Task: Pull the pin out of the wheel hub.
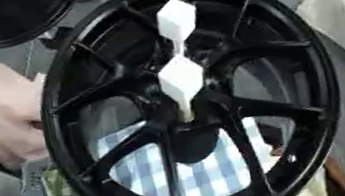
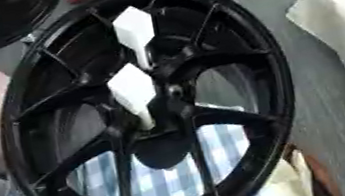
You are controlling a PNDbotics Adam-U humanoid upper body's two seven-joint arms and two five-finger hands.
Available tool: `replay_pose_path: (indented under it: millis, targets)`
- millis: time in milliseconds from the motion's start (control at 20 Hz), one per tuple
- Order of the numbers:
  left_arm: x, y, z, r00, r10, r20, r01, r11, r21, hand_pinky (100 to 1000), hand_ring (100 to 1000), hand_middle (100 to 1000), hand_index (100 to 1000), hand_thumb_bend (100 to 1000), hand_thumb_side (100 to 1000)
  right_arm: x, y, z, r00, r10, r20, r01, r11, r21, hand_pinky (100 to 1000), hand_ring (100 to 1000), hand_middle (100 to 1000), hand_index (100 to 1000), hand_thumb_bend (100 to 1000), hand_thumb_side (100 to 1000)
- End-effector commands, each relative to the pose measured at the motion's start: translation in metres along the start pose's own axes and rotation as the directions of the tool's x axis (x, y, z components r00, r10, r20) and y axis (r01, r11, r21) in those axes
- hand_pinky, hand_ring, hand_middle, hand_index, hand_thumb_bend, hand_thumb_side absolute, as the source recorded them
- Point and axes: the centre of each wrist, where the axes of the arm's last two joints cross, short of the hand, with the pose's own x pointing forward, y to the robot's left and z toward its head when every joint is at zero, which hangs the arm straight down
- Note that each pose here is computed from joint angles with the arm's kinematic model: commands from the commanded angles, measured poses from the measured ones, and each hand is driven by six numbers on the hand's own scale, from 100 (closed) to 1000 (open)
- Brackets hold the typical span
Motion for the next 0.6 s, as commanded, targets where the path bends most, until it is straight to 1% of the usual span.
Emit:
replay_pose_path:
  millis: [50, 100, 200, 300, 350, 400, 450, 600]
  targets:
    - [0.009, 0.000, -0.005, 0.999, -0.015, 0.037, 0.016, 1.000, -0.023, 753, 884, 661, 768, 174, 767, 0.020, -0.011, -0.023, 0.994, 0.080, 0.075, -0.084, 0.995, 0.059, 854, 768, 640, 790, 100, 473]
    - [0.009, 0.000, -0.005, 0.999, -0.017, 0.038, 0.018, 1.000, -0.023, 753, 884, 661, 768, 174, 767, 0.024, -0.012, -0.028, 0.991, 0.096, 0.090, -0.103, 0.992, 0.079, 854, 769, 642, 791, 100, 461]
    - [0.009, 0.001, -0.004, 0.999, -0.020, 0.039, 0.020, 1.000, -0.022, 752, 884, 662, 768, 173, 768, 0.032, -0.014, -0.038, 0.984, 0.127, 0.124, -0.143, 0.981, 0.129, 852, 773, 648, 794, 100, 405]
    - [0.008, 0.001, -0.004, 0.999, -0.023, 0.040, 0.024, 0.999, -0.025, 753, 885, 662, 768, 172, 769, 0.040, -0.015, -0.048, 0.975, 0.152, 0.162, -0.180, 0.967, 0.180, 851, 778, 654, 797, 100, 373]
    - [0.009, 0.001, -0.004, 0.999, -0.026, 0.041, 0.027, 0.999, -0.026, 753, 885, 662, 768, 171, 768, 0.045, -0.016, -0.054, 0.970, 0.163, 0.182, -0.198, 0.960, 0.200, 851, 785, 662, 801, 100, 342]
    - [0.009, 0.001, -0.004, 0.999, -0.028, 0.043, 0.029, 0.999, -0.028, 753, 885, 662, 768, 171, 768, 0.050, -0.016, -0.059, 0.964, 0.172, 0.200, -0.215, 0.952, 0.217, 850, 786, 663, 801, 100, 338]
    - [0.009, 0.002, -0.004, 0.999, -0.029, 0.045, 0.030, 0.999, -0.029, 753, 886, 662, 768, 170, 768, 0.055, -0.017, -0.065, 0.958, 0.182, 0.223, -0.234, 0.943, 0.237, 849, 792, 670, 804, 100, 306]
    - [0.009, 0.002, -0.004, 0.998, -0.034, 0.046, 0.036, 0.999, -0.031, 753, 886, 662, 768, 169, 769, 0.070, -0.016, -0.080, 0.936, 0.205, 0.285, -0.292, 0.906, 0.308, 847, 800, 682, 806, 100, 269]
